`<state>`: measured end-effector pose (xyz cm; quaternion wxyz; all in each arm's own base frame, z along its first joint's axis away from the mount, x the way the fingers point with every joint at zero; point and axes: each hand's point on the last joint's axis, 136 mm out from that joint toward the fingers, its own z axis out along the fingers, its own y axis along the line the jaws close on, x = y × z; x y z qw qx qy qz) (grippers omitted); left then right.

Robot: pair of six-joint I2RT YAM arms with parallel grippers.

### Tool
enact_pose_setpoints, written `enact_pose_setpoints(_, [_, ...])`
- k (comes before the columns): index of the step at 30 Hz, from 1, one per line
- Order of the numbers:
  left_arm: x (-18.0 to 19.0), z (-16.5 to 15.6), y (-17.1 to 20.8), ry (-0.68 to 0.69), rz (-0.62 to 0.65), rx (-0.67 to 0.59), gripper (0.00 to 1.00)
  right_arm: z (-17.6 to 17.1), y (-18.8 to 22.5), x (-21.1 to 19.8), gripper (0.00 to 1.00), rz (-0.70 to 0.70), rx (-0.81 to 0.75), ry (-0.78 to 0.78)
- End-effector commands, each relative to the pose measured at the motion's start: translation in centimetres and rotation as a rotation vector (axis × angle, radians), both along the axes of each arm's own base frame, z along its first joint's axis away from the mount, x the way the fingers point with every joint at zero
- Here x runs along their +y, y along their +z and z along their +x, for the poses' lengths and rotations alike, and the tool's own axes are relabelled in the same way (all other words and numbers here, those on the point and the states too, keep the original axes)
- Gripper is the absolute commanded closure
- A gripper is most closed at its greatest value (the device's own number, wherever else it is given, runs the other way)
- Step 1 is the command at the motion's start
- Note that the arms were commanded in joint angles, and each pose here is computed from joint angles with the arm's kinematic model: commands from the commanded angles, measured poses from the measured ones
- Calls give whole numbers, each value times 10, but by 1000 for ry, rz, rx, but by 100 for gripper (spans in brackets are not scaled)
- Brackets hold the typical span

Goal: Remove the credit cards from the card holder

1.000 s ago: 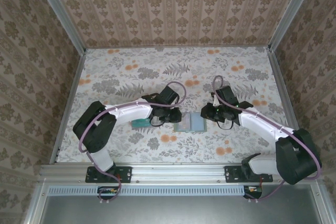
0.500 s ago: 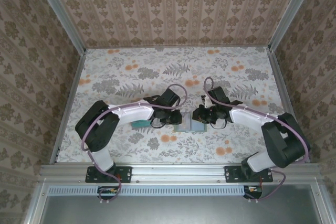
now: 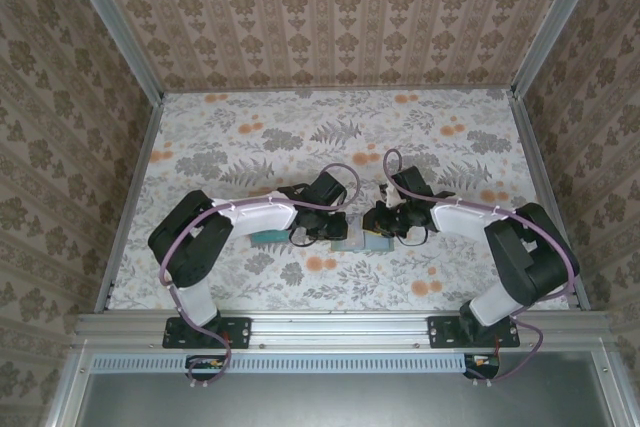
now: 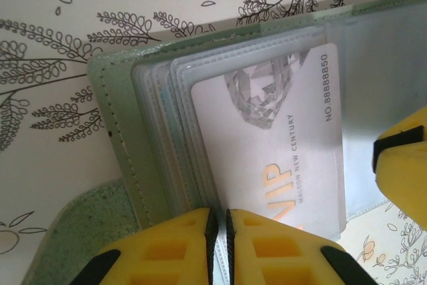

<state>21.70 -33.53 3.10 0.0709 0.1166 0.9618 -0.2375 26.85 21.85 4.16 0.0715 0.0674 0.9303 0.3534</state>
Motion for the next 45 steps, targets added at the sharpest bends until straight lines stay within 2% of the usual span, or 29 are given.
enact_pose_setpoints(1, [4,-2,-8,14,44,19,84,-5,-9,1,81,2,28,5])
enact_pose_setpoints(15, [5,-4,-11,13,53,27,85,-3,-16,8,82,25,52,14])
enact_pose_setpoints(26, [6,-5,-11,11,59,26,85,-5,-14,-4,81,-41,34,15])
enact_pose_setpoints(31, [7,-5,-11,12,65,28,85,-2,-5,-8,81,-33,17,6])
enact_pose_setpoints(45, [5,-6,-11,6,61,31,85,-5,-15,7,82,37,69,42])
